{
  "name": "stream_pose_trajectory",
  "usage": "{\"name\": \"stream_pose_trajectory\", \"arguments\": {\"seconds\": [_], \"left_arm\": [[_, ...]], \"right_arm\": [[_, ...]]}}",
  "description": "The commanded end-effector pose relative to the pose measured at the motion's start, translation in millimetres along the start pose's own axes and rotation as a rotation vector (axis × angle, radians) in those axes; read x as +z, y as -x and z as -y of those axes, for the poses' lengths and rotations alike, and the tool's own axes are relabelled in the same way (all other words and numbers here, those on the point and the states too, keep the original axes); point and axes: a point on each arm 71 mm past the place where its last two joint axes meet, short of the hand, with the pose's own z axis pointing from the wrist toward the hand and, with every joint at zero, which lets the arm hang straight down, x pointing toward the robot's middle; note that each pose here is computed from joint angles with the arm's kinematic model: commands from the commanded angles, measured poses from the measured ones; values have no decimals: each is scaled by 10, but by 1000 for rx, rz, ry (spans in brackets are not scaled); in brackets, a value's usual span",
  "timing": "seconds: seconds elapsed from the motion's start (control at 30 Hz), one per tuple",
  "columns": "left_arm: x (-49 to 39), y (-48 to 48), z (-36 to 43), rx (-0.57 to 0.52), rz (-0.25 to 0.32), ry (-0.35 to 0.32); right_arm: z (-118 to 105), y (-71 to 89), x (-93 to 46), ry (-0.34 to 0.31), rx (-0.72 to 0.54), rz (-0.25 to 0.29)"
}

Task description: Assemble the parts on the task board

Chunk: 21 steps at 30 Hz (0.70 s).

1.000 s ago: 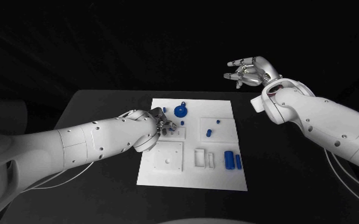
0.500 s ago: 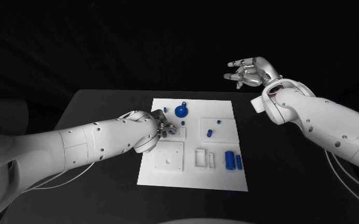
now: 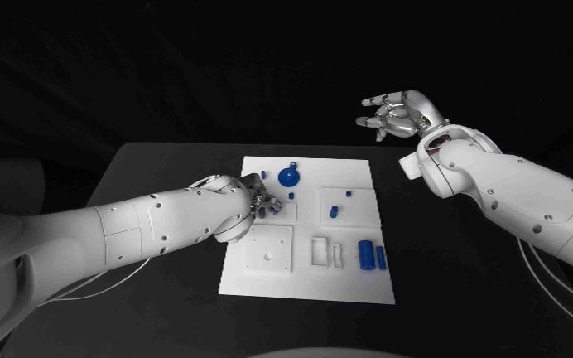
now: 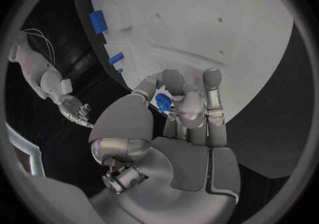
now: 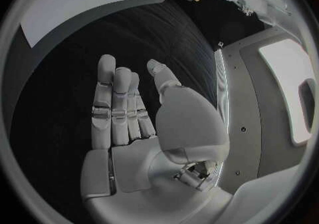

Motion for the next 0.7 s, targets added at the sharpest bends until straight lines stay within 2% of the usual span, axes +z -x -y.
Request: {"name": "stream_pose_trajectory", "arguments": {"seconds": [0.03,0.7], "left_arm": [[5,-46,-9,20,-21,4],[-10,-67,-42,47,-59,14]], "right_arm": [[-9,-9,2,10,3,-13],[-1,-8,4,9,2,-14]]}}
